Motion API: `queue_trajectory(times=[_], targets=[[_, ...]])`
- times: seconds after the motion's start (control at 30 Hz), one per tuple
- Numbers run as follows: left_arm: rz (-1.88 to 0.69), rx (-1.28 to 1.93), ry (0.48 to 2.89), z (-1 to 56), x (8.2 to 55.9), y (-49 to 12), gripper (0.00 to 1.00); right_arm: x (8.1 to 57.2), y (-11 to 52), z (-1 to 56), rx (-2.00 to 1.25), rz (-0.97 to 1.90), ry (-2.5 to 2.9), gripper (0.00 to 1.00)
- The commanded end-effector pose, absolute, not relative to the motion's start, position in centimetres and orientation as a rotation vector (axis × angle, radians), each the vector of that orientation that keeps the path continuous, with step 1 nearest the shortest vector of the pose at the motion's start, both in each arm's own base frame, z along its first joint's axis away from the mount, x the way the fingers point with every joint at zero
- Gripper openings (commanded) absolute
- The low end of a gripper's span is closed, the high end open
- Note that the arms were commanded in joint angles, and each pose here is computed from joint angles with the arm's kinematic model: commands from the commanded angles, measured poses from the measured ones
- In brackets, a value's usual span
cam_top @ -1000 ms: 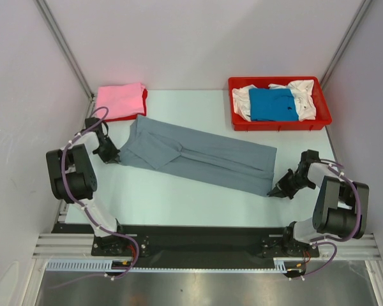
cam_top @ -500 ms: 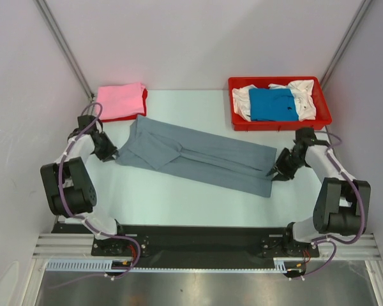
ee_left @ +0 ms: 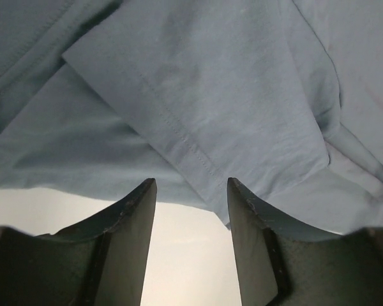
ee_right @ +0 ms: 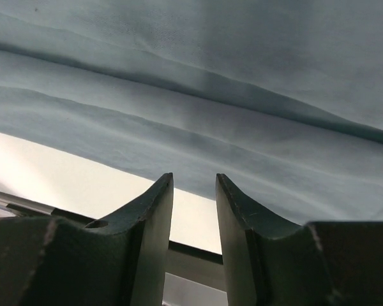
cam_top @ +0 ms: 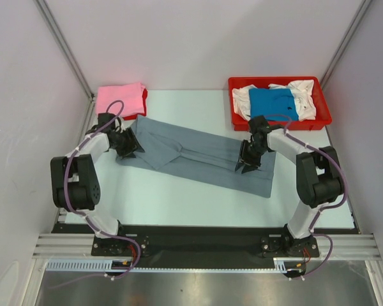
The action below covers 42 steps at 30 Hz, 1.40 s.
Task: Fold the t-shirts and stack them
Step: Fold the tshirt
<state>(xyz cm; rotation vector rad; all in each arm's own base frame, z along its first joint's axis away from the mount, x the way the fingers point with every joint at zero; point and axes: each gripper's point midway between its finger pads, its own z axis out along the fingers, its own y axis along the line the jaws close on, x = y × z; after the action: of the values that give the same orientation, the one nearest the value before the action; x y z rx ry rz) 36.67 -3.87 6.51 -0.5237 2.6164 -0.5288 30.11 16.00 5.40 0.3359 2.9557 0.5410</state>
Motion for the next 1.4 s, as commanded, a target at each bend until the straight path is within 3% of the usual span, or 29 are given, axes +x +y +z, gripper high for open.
queue_trajectory(times=[0.0, 0.13, 0.33, 0.63, 1.1, 1.37], targets=[[-0.665, -0.424, 2.571, 6.9, 38.4, -5.3, 0.54, 31.3, 17.3, 5.2, 0.335, 0.584, 2.930, 0.38], [-0.785, -0.333, 2.571, 7.3, 38.2, -8.2, 0.50, 32.1, 18.8, 4.6, 0.334, 0.579, 2.900, 0.38], [-0.731, -0.054, 2.530, 9.6, 37.1, -13.3, 0.46, 33.0, 19.8, 4.2, 0.470, 0.517, 2.831, 0.38], [-0.548, 0.243, 2.593, 7.8, 35.1, -19.1, 0.18, 32.3, 16.6, 5.4, 0.487, 0.372, 2.780, 0.38], [-0.252, 0.328, 2.634, 4.2, 38.1, -20.5, 0.18, 30.0, 13.2, 6.4, 0.496, 0.338, 2.714, 0.38], [-0.315, 0.311, 2.566, 4.7, 41.5, -22.8, 0.17, 28.9, 14.3, 5.4, 0.498, 0.407, 2.735, 0.37]])
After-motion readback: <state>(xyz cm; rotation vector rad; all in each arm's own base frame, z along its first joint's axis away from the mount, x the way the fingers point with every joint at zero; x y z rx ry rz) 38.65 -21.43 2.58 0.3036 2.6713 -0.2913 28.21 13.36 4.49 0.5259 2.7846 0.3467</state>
